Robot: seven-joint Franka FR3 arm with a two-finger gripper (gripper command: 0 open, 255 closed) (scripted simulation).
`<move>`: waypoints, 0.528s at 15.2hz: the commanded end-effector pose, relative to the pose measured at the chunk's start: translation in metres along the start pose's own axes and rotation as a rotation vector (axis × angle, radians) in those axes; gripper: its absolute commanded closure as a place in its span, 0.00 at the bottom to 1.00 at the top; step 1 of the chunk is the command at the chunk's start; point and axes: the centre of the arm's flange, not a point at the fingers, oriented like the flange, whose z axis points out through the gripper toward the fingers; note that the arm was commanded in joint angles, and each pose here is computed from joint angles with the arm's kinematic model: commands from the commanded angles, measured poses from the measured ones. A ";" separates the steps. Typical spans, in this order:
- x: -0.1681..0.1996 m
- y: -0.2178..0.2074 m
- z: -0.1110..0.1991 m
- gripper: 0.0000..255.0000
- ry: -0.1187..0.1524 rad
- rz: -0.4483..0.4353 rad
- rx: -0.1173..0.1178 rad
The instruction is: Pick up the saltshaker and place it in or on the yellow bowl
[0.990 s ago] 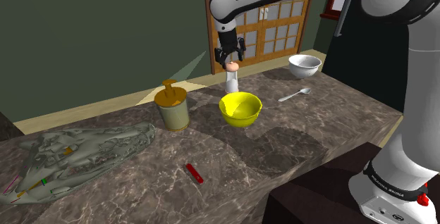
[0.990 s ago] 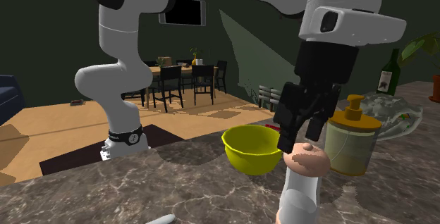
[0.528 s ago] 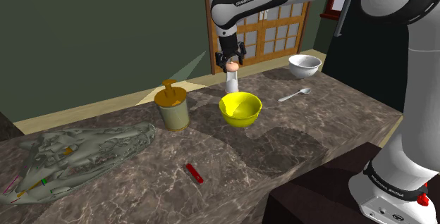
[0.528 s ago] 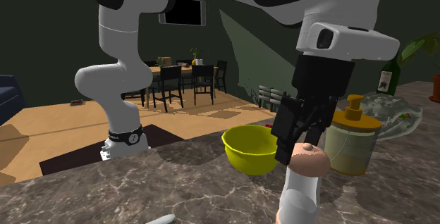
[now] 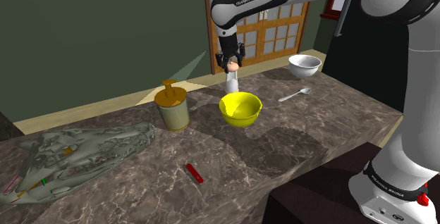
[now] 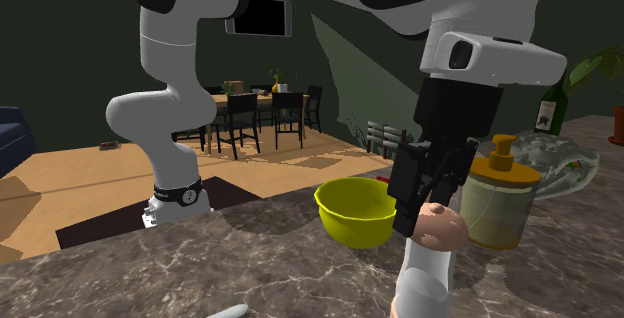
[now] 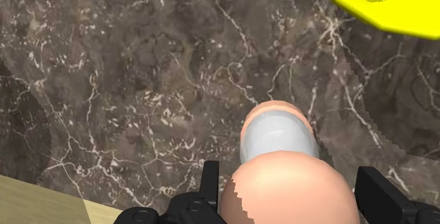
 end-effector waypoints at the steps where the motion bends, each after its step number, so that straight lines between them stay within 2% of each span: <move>1: 0.000 0.000 0.001 1.00 -0.001 0.000 0.000; 5: 0.000 0.000 0.001 1.00 -0.001 0.000 0.000; 8: -0.001 0.002 -0.015 1.00 -0.001 0.000 0.000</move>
